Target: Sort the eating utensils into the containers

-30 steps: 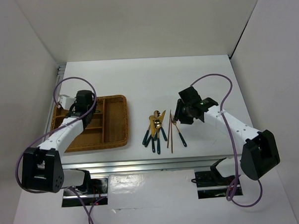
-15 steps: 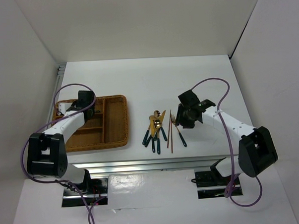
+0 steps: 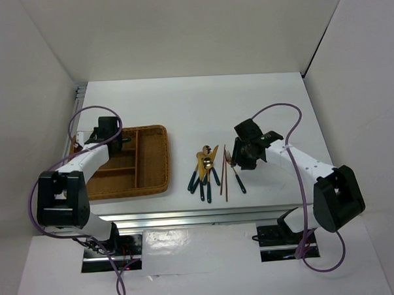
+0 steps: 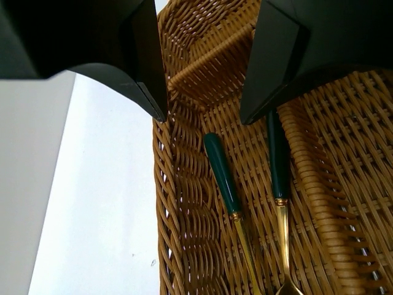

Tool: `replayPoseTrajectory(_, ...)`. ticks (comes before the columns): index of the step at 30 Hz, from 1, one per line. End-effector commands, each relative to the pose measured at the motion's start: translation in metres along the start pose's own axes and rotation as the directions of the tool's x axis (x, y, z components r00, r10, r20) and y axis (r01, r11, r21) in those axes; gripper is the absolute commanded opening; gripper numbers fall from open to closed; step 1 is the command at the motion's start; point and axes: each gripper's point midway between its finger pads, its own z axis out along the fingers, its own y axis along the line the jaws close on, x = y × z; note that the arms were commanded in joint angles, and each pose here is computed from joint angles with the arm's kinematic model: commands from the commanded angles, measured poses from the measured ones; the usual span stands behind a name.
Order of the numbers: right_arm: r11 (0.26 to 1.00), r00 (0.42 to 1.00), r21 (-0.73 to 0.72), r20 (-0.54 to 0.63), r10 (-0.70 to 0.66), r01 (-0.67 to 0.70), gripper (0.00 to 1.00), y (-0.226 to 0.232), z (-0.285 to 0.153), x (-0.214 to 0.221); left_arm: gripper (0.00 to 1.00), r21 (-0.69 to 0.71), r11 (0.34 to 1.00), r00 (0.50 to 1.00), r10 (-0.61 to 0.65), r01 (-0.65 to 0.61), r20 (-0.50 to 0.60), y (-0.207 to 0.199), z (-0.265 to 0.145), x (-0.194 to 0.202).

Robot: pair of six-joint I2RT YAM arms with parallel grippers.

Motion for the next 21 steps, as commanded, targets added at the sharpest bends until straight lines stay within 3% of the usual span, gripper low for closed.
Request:
replayPoseTrajectory(1, 1.000, 1.000, 0.019, -0.004, 0.005, -0.005, 0.50, -0.006, 0.002, 0.001, 0.64, 0.054, 0.998, 0.999, 0.037, -0.035, -0.031, -0.022, -0.011, -0.004)
replayPoseTrajectory(4, 0.999, 1.000, 0.046, -0.014, 0.011, -0.011, 0.50, -0.015, 0.006, 0.006, 0.64, 0.141, 0.985, 0.992, 0.108, -0.098, -0.068, -0.037, -0.031, -0.003)
replayPoseTrajectory(6, 0.998, 0.999, 0.065, -0.036, 0.010, -0.008, 0.50, -0.020, 0.012, 0.012, 0.64, 0.233, 0.946, 0.967, 0.246, -0.225, -0.068, -0.052, -0.047, -0.003)
replayPoseTrajectory(10, 0.996, 0.999, 0.089, -0.050, -0.009, 0.014, 0.47, -0.024, 0.017, 0.014, 0.71, 0.469, 0.786, 0.882, 0.471, -0.404, -0.029, -0.093, -0.092, 0.001)
replayPoseTrajectory(11, 0.996, 0.999, 0.089, -0.051, -0.018, 0.023, 0.47, -0.024, 0.020, 0.013, 0.71, 0.545, 0.711, 0.844, 0.535, -0.444, -0.010, -0.102, -0.107, 0.005)
replayPoseTrajectory(18, 0.993, 0.997, 0.094, -0.038, -0.072, 0.076, 0.44, -0.022, 0.032, 0.004, 0.76, 0.709, 0.499, 0.716, 0.698, -0.499, 0.013, -0.115, -0.152, 0.023)
replayPoseTrajectory(21, 0.989, 0.996, 0.115, -0.036, -0.085, 0.088, 0.44, -0.024, 0.035, 0.002, 0.77, 0.717, 0.477, 0.687, 0.726, -0.508, 0.003, -0.111, -0.155, 0.027)
